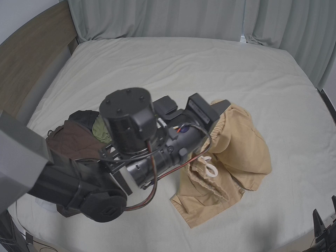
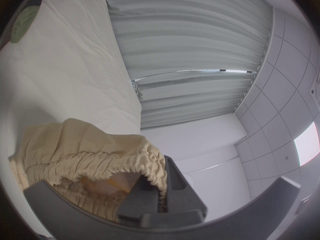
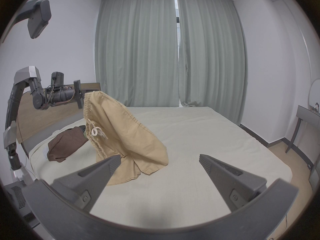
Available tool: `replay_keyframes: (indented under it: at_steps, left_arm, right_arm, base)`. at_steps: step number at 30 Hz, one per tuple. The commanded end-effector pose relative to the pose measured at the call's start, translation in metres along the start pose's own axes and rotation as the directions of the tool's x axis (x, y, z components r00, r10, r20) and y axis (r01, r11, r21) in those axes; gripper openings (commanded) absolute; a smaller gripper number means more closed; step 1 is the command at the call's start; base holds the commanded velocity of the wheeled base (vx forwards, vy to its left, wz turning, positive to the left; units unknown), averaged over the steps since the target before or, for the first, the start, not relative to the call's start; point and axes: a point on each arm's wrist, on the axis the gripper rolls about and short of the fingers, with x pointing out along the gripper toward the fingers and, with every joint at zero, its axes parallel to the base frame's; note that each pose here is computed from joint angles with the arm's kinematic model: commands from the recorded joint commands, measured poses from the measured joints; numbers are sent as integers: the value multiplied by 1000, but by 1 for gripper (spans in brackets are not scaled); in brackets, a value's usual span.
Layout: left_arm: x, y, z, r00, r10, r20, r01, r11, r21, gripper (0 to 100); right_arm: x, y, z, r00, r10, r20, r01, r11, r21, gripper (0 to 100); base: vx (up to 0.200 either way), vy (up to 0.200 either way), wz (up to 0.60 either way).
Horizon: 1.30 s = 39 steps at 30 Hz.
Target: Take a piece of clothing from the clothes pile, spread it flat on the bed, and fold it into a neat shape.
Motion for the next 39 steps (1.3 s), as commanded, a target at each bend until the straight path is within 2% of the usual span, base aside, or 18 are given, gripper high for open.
replay_keyframes:
  at_steps: [1, 8, 16, 25, 26, 29, 30, 31, 32, 37, 39]
  left_arm:
    - [-26, 13, 10, 999, 40, 5, -40, 999, 36, 0]
    - [-48, 25, 12, 996, 64, -55, -55, 987, 151, 0]
    - [-66, 41, 16, 998, 42, -40, -32, 971, 235, 0]
    - [-85, 56, 28, 997, 62, -51, -46, 960, 277, 0]
    - [-90, 62, 30, 996, 74, -50, -54, 943, 328, 0]
    - [-95, 75, 31, 993, 100, -69, -65, 916, 396, 0]
    - [-95, 75, 31, 993, 100, -69, -65, 916, 396, 0]
    - [-98, 85, 31, 991, 105, -86, -57, 896, 440, 0]
    - [-99, 90, 33, 991, 98, -88, -47, 887, 460, 0]
    - [-106, 96, 38, 987, 102, -122, -30, 872, 489, 0]
    - [-110, 98, 45, 987, 103, -121, -27, 858, 513, 0]
  right_arm:
    - [0, 0, -5, 1000, 2, -6, -2, 1000, -2, 100]
    - [0, 0, -5, 1000, 2, -6, -2, 1000, -3, 100]
    - [0, 0, -5, 1000, 2, -4, -2, 1000, -3, 100]
    - [0, 0, -5, 1000, 2, -6, -2, 1000, -3, 100]
    - [0, 0, -5, 1000, 2, -4, -2, 1000, -3, 100]
    - [0, 0, -5, 1000, 2, -6, -2, 1000, -3, 100]
    - [0, 0, -5, 1000, 2, -6, -2, 1000, -3, 100]
    - [0, 0, -5, 1000, 2, -4, -2, 1000, -3, 100]
    - [0, 0, -5, 1000, 2, -4, -2, 1000, -3, 100]
    - [0, 0, -5, 1000, 2, -4, -2, 1000, -3, 100]
    - [0, 0, -5, 1000, 2, -4, -2, 1000, -3, 100]
  base:
    - [0, 0, 0]
    - [0, 0, 0]
    - [0, 0, 0]
    - [0, 0, 0]
    - [0, 0, 0]
    - [0, 0, 0]
    - [0, 0, 0]
    - [0, 0, 0]
    - [0, 0, 0]
    - [0, 0, 0]
    - [0, 0, 0]
